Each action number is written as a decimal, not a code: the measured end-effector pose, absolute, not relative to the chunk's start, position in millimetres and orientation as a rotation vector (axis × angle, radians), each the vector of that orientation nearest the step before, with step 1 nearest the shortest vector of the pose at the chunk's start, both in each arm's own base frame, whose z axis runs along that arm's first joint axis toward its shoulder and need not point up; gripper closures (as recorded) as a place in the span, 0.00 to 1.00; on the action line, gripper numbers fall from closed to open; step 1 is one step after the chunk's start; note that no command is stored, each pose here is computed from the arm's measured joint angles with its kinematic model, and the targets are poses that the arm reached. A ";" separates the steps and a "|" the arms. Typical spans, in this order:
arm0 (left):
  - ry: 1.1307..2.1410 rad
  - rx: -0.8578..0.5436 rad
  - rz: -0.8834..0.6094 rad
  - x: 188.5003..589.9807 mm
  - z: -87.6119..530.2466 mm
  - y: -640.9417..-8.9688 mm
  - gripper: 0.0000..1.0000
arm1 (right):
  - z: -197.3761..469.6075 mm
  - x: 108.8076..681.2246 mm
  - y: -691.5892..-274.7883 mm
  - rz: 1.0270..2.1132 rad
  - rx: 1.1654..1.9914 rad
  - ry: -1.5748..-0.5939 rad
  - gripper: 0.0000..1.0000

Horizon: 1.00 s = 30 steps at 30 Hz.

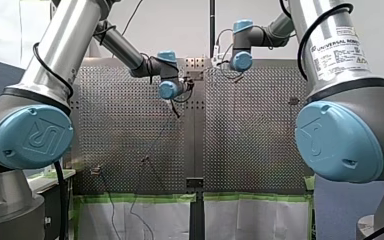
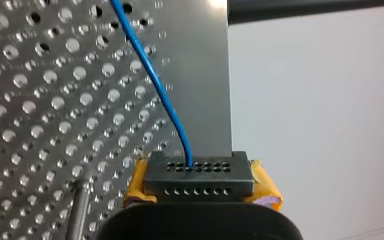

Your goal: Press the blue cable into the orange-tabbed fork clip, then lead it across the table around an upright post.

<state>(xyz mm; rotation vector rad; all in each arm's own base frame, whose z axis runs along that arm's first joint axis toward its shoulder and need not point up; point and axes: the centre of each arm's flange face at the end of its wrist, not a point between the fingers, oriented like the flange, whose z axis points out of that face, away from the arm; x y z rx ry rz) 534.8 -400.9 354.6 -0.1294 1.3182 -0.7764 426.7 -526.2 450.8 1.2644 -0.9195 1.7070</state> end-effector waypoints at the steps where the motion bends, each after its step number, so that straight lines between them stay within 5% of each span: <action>1: 1.316 -0.130 -0.788 534.9 356.1 -402.1 0.98 | 450.7 424.9 -527.5 1.703 1.262 -0.923 1.00; 30: 1.289 -0.155 -0.999 550.6 368.4 -434.5 0.98 | 449.7 383.2 -558.4 1.637 1.209 -0.966 1.00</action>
